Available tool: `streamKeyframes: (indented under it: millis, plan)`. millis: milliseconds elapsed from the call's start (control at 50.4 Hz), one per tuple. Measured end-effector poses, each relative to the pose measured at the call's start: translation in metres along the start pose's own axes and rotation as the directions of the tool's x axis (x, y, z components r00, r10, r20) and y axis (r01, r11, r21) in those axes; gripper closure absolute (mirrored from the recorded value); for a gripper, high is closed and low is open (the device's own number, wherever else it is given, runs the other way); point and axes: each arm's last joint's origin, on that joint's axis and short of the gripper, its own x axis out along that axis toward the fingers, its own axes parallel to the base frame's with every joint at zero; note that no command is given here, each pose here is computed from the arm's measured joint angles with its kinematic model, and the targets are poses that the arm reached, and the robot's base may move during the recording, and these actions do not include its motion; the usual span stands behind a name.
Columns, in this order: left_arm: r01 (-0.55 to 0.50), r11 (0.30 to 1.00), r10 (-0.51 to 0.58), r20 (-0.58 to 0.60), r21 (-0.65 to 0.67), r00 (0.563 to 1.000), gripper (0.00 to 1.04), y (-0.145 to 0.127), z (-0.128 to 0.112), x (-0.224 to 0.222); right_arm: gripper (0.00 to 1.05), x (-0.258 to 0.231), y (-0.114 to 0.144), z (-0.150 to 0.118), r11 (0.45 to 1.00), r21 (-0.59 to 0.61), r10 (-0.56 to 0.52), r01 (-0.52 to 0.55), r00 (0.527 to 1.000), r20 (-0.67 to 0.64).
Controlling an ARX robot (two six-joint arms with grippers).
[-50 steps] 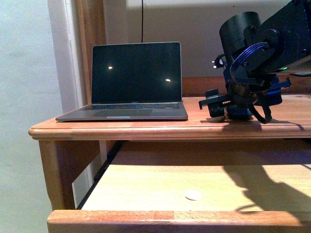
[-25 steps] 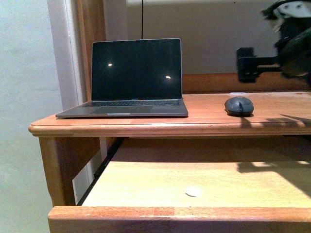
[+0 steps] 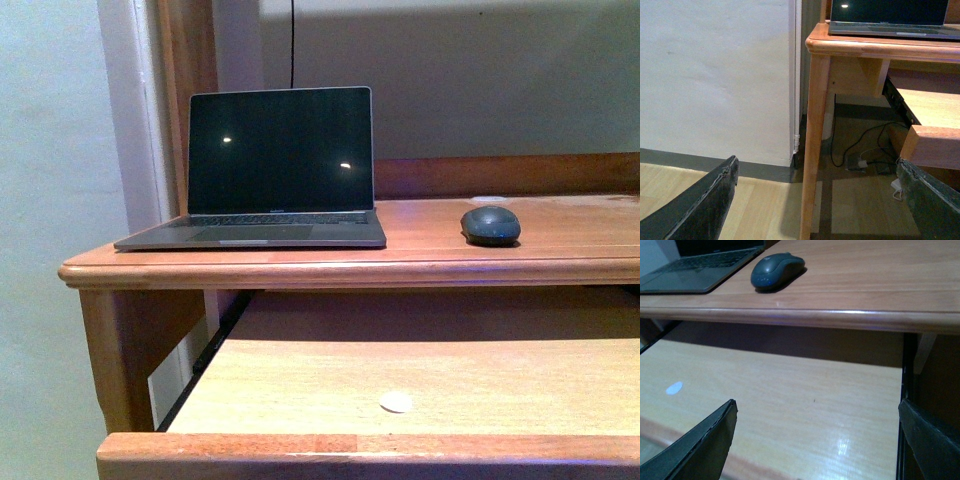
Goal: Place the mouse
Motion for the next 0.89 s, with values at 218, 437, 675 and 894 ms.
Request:
streamKeyframes:
  millis: [218, 437, 675, 894]
  plan:
    - [0.000, 1.000, 0.000, 0.000, 0.000, 1.000, 0.08, 0.000, 0.000, 0.000, 0.07, -0.047, -0.008, -0.034, 0.989, 0.026, 0.146, -0.145, 0.988, -0.039]
    - [0.000, 1.000, 0.000, 0.000, 0.000, 1.000, 0.08, 0.000, 0.000, 0.000, 0.07, -0.058, 0.003, -0.059, 0.974, 0.008, 0.226, -0.227, 0.968, -0.104]
    - [0.000, 1.000, 0.000, 0.000, 0.000, 1.000, 0.08, 0.000, 0.000, 0.000, 0.07, -0.041, 0.018, -0.076, 0.962, -0.138, 0.216, -0.235, 0.967, -0.138]
    - [0.000, 1.000, 0.000, 0.000, 0.000, 1.000, 0.08, 0.000, 0.000, 0.000, 0.07, -0.014, 0.037, -0.084, 0.949, -0.175, 0.236, -0.261, 0.960, -0.152]
